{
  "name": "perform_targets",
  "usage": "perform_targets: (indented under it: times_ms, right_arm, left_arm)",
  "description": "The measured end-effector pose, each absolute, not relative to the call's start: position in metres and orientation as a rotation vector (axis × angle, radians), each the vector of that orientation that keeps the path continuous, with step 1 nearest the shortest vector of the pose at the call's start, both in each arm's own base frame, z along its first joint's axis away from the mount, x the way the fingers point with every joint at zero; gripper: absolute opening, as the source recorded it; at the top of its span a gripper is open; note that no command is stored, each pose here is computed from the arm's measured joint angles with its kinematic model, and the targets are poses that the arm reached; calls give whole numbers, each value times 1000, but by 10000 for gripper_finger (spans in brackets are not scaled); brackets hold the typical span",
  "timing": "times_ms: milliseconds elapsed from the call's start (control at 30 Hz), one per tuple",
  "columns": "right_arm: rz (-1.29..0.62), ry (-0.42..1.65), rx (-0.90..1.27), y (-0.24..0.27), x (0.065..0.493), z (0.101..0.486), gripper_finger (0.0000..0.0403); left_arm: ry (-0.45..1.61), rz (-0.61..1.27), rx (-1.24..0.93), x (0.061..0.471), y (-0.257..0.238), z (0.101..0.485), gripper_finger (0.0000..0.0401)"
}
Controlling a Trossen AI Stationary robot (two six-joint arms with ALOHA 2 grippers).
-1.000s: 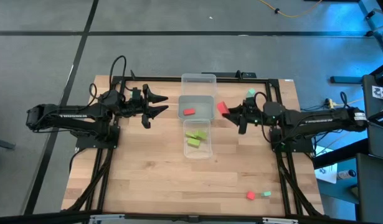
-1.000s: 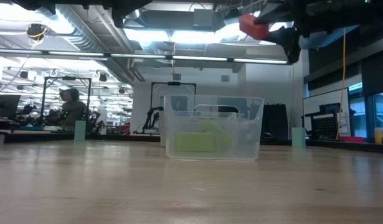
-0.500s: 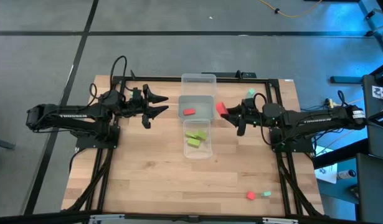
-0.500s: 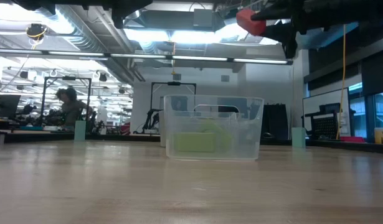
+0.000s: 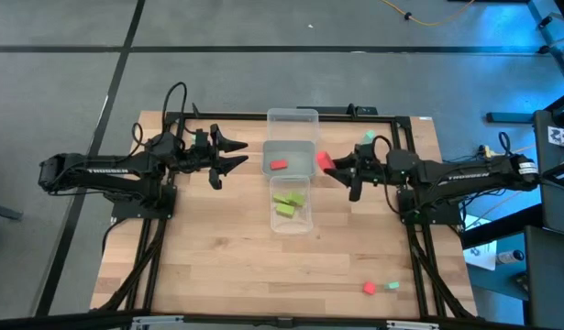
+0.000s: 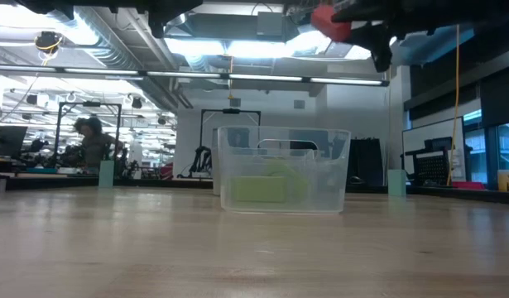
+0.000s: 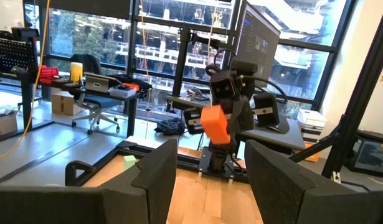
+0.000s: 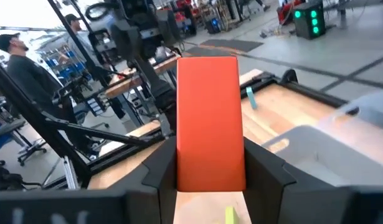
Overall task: Sort & place blocks by color
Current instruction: Put the top orange block into the gray bin
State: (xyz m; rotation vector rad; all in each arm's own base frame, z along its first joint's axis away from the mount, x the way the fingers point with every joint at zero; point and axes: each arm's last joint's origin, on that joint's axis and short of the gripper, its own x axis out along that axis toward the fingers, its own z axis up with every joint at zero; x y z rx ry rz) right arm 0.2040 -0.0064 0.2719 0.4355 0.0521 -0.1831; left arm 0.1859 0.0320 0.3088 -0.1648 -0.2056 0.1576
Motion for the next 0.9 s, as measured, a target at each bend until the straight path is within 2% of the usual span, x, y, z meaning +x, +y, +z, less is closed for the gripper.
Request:
perform_targets:
  times_ms: [167,400,633,900]
  right_arm:
    - [-230,223,420,-11,226,280,134]
    - [-295,519,283,-29,278,289,134]
    - [-445,713,307,-75,313,245,134]
    - [-604,872,462,-112,330,181,134]
  left_arm:
    - [-211,157,-165,186,32,309,180]
    - [-212,157,-164,186,32,309,180]
    - [-211,161,-160,186,32,309,180]
    - [-211,167,-157,186,32,309,180]
